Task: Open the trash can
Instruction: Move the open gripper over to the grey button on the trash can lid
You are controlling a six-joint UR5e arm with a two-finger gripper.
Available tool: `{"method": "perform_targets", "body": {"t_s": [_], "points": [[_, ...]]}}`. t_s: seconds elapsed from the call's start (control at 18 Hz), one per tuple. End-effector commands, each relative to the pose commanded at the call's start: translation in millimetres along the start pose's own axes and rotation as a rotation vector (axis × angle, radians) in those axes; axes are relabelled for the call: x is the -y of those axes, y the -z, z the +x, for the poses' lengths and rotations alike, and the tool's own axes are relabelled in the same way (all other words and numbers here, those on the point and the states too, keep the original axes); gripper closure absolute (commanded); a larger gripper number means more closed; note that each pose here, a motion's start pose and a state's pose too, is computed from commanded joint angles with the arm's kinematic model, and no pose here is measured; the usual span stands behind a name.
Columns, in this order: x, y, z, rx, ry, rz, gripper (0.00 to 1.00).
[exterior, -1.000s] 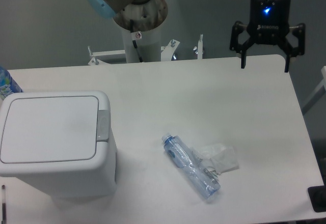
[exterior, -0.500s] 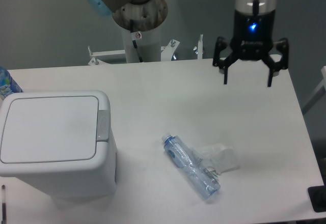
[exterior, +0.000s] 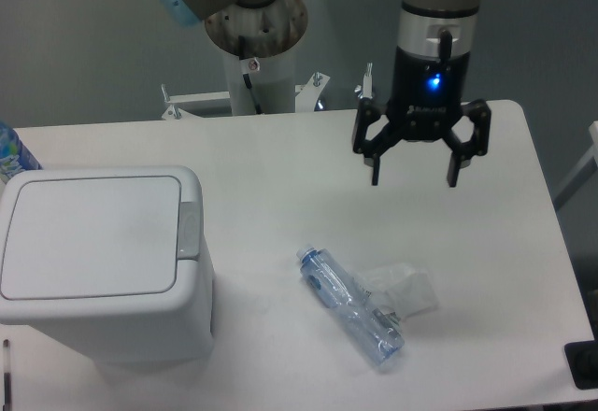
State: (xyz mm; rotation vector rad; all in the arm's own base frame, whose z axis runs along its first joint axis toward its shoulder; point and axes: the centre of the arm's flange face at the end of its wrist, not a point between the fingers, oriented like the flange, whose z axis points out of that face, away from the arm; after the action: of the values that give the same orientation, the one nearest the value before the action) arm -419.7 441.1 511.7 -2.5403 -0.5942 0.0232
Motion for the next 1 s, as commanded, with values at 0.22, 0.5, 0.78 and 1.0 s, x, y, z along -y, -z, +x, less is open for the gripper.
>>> {"method": "perform_targets", "body": {"t_s": [0.22, 0.5, 0.78, 1.0], "points": [[0.6, 0.4, 4.4, -0.004, -0.003, 0.001, 0.00], [3.2, -1.5, 16.3, -0.013, -0.020, 0.001, 0.00], [7.6, -8.6, 37.8, -0.033, -0.016, -0.006, 0.00], [10.3, -15.4, 59.0, -0.053, -0.010, -0.015, 0.00]]}}
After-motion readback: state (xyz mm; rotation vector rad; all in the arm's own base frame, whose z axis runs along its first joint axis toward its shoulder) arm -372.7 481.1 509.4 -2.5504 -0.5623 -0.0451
